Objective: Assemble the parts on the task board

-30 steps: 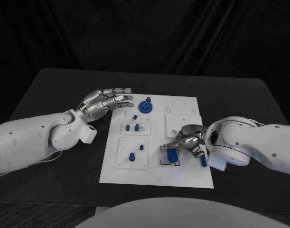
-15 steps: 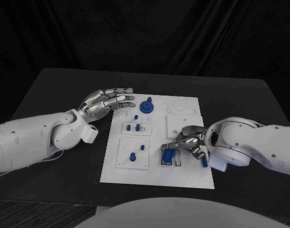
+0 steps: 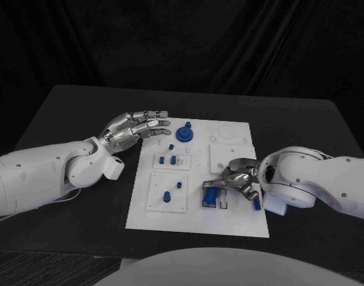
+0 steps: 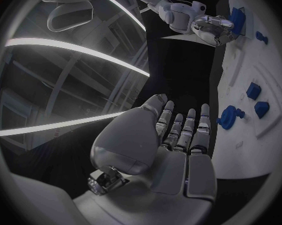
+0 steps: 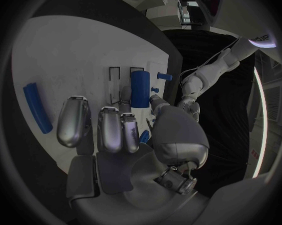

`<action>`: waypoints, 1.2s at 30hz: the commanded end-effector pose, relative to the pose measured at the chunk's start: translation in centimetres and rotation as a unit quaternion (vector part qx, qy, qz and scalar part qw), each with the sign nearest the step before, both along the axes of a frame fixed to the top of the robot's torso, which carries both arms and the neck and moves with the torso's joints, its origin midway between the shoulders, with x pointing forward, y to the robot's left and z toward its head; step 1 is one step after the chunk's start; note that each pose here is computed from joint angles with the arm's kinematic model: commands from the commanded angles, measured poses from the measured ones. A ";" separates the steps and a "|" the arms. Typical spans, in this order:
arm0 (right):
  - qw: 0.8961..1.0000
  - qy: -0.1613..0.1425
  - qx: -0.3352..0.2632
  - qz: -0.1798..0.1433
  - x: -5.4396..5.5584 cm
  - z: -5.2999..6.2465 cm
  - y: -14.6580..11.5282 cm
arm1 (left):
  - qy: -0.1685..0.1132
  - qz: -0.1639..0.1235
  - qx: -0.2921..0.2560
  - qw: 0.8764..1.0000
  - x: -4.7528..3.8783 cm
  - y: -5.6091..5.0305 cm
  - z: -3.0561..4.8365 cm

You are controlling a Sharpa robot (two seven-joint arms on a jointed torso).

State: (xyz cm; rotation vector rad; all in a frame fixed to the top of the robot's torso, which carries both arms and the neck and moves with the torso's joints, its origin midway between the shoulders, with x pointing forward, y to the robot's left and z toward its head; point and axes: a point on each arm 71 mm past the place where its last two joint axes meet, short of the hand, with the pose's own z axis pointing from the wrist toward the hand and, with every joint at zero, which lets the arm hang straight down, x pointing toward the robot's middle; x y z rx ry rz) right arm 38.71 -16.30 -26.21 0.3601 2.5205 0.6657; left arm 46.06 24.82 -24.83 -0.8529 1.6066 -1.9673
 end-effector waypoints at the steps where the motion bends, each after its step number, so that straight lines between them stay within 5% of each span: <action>1: 0.999 0.025 -0.018 0.013 -0.7 -0.7 0.0 | -0.003 -0.003 -0.015 1.000 -0.06 -0.1 0.12; 16: 0.999 0.016 -0.028 0.027 -0.7 -0.7 0.0 | 0.000 -0.005 -0.015 1.000 -0.13 -0.2 -0.06; 36: 0.997 -0.069 0.000 0.022 -0.3 0.3 -0.3 | 0.004 -0.006 -0.014 1.000 -0.24 0.0 -0.28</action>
